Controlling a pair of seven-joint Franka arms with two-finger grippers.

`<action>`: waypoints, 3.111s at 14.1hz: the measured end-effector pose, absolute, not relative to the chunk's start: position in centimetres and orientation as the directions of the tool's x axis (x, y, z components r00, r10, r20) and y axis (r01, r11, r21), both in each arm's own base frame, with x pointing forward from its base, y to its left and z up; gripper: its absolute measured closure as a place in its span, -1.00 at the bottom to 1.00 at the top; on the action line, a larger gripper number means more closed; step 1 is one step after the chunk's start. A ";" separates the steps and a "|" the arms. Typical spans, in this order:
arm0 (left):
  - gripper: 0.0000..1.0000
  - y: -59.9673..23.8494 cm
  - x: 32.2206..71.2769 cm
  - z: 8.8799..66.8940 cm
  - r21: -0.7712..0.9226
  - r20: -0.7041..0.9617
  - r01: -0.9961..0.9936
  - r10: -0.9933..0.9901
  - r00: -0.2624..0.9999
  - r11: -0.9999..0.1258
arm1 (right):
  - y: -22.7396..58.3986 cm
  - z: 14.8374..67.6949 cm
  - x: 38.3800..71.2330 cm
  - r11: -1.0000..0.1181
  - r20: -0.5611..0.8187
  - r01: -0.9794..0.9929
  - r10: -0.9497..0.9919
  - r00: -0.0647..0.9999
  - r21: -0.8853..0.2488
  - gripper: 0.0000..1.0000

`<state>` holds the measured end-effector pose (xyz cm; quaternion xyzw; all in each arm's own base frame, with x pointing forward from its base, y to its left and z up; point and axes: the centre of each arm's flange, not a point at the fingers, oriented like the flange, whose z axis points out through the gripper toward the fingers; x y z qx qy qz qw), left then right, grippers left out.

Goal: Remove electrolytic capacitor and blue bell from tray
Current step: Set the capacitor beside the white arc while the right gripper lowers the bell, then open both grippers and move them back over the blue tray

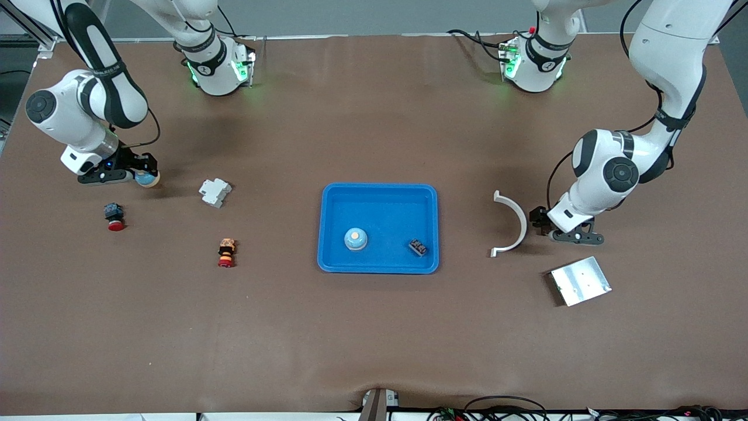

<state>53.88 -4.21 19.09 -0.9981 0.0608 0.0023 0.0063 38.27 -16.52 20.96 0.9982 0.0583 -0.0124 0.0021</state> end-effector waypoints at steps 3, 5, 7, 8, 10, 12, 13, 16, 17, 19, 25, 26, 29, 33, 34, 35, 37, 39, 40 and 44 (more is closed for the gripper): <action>-1.00 -5.4 54.4 21.4 -0.026 -0.021 -0.103 -0.103 0.994 -0.994 | -16.5 20.2 38.3 -0.993 -0.023 0.118 0.118 0.993 0.006 -0.27; -1.00 -6.8 55.2 23.5 -0.036 -0.029 -0.062 -0.061 0.998 -0.997 | -16.5 19.9 38.2 -0.993 -0.023 0.118 0.118 0.993 0.006 -0.27; -1.00 -8.8 56.2 25.5 -0.034 -0.038 0.020 0.021 0.999 -0.999 | -16.5 19.5 38.3 -0.993 -0.018 0.118 0.118 0.993 0.009 -0.27; -1.00 -10.0 56.7 26.5 -0.018 -0.041 0.081 0.082 0.996 -0.997 | -16.6 19.3 38.3 -0.993 -0.016 0.118 0.118 0.993 0.011 -0.27; -1.00 -12.4 57.5 28.6 0.008 -0.051 0.212 0.211 0.976 -0.977 | -16.6 18.9 38.2 -0.993 -0.018 0.118 0.118 0.993 0.011 -0.27; -1.00 -14.8 58.0 30.2 0.027 -0.060 0.337 0.335 0.940 -0.941 | -16.5 18.6 38.2 -0.993 -0.018 0.119 0.118 0.993 0.012 -0.27; -1.00 -16.0 58.2 30.8 0.035 -0.062 0.399 0.397 0.916 -0.916 | -16.5 18.4 38.1 -0.993 -0.019 0.119 0.118 0.993 0.011 -0.27; -1.00 -19.8 58.9 31.6 0.056 -0.071 0.579 0.575 0.815 -0.813 | -16.6 18.4 38.1 -0.993 -0.019 0.118 0.118 0.993 0.011 -0.33; -1.00 -21.4 59.0 31.7 0.062 -0.077 0.628 0.624 0.778 -0.776 | -16.6 18.3 38.1 -0.993 -0.020 0.118 0.118 0.993 0.011 -0.49; -1.00 -24.7 59.4 31.7 0.072 -0.096 0.704 0.698 0.710 -0.706 | -16.6 18.3 38.2 -0.992 -0.020 0.125 0.125 0.992 0.011 -0.95; -1.00 -31.3 59.5 28.7 0.055 -0.164 0.788 0.773 0.613 -0.614 | -16.7 18.7 38.6 -0.987 -0.020 0.159 0.158 0.987 0.010 -1.00; -1.00 -32.3 59.4 28.0 0.046 -0.169 0.795 0.780 0.603 -0.605 | -16.7 18.9 38.8 -0.987 -0.024 0.160 0.160 0.987 0.007 -1.00; -1.00 -34.7 59.5 25.5 0.022 -0.145 0.826 0.816 0.560 -0.563 | -16.0 20.6 40.2 -0.988 -0.046 0.153 0.154 0.987 -0.023 -1.00; -1.00 -36.4 60.0 23.1 0.005 -0.120 0.847 0.841 0.528 -0.531 | -12.0 24.2 43.7 -0.993 -0.050 0.114 0.115 0.992 -0.039 -1.00; -1.00 -36.6 60.1 22.7 0.001 -0.112 0.851 0.845 0.523 -0.526 | -10.7 25.1 44.4 -0.994 -0.050 0.101 0.103 0.993 -0.038 -1.00; -1.00 -36.9 60.1 22.3 0.002 -0.106 0.854 0.849 0.517 -0.520 | -9.4 26.1 45.2 -0.995 -0.060 0.089 0.092 0.994 -0.041 -1.00; -1.00 -37.5 60.0 21.9 0.012 -0.107 0.857 0.851 0.513 -0.515 | -7.2 28.8 46.9 -0.996 -0.089 0.072 0.076 0.993 -0.047 -1.00; -1.00 -38.0 59.8 21.4 0.015 -0.111 0.855 0.849 0.517 -0.518 | -5.2 31.9 48.8 -0.997 -0.101 0.060 0.064 0.993 -0.048 -1.00; -1.00 -38.2 59.6 21.1 0.012 -0.112 0.854 0.848 0.519 -0.521 | -4.2 33.3 49.7 -0.998 -0.103 0.051 0.056 0.993 -0.046 -1.00; -1.00 -39.1 58.8 19.9 -0.006 -0.115 0.845 0.840 0.530 -0.534 | 1.0 37.6 52.2 -0.999 -0.089 0.001 0.004 0.996 -0.034 -1.00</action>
